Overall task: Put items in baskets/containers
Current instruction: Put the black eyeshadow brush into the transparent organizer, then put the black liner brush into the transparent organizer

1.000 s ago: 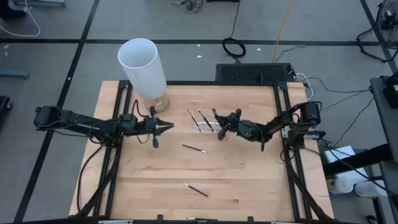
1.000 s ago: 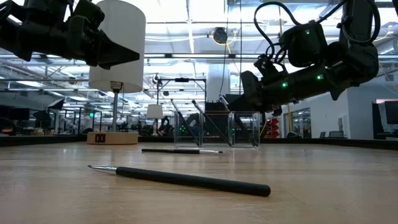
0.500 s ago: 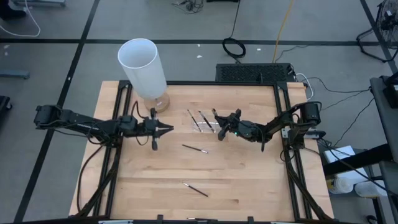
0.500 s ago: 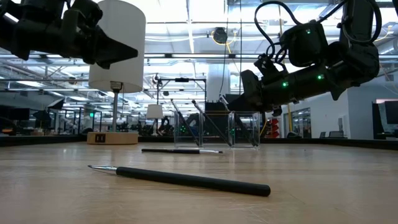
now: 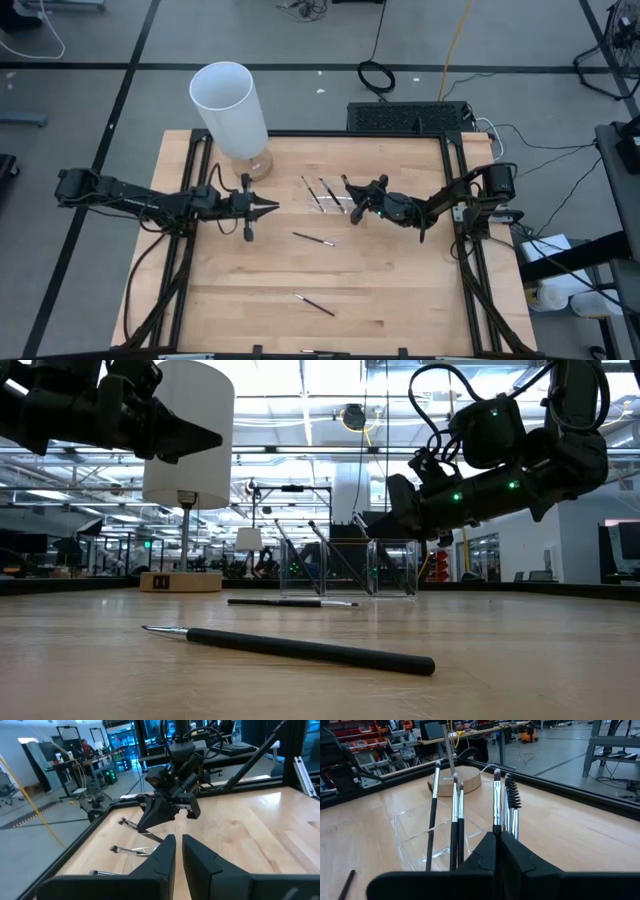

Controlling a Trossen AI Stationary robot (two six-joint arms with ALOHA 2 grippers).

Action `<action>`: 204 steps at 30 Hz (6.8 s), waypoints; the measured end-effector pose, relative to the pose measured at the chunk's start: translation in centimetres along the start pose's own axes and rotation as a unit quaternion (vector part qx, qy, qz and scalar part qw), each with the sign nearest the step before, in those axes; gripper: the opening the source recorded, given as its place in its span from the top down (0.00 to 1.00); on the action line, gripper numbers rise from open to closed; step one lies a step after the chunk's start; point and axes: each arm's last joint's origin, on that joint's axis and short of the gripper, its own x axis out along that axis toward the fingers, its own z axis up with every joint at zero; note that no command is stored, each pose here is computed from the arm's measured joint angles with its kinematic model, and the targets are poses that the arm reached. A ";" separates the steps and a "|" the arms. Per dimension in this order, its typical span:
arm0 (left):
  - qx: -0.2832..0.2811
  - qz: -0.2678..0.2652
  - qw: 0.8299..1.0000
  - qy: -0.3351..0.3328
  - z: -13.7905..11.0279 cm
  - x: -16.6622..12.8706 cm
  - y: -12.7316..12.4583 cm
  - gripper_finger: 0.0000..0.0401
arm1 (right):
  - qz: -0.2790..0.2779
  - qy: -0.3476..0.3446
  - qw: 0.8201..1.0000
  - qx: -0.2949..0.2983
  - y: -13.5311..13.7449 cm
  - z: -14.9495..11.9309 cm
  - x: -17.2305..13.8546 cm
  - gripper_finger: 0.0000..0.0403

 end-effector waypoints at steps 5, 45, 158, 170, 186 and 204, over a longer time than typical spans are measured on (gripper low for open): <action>-0.007 0.001 1.000 -0.005 0.1 0.0 0.0 0.90 | 0.000 0.001 1.000 0.003 0.0 0.0 0.0 0.98; -0.036 -0.002 0.999 0.005 -0.1 0.0 -0.1 0.90 | 0.167 0.175 0.953 -0.184 19.8 2.7 0.9 0.74; 0.016 -0.188 0.982 0.027 -0.7 -0.5 -2.7 0.90 | 0.170 0.439 0.876 -0.102 29.7 -2.0 -2.8 0.55; 0.038 -0.183 0.982 0.006 -0.4 -0.5 -2.6 0.90 | 0.139 0.445 0.871 -0.156 27.8 -3.5 -1.4 0.60; -0.027 -0.182 0.982 0.031 -0.7 -0.5 -2.7 0.90 | 0.086 0.534 0.834 -0.111 23.8 -7.4 -1.6 0.94; -0.034 -0.183 0.981 0.047 -0.9 -0.5 -2.7 0.90 | 0.091 0.540 0.826 -0.131 22.7 -7.2 -0.3 0.99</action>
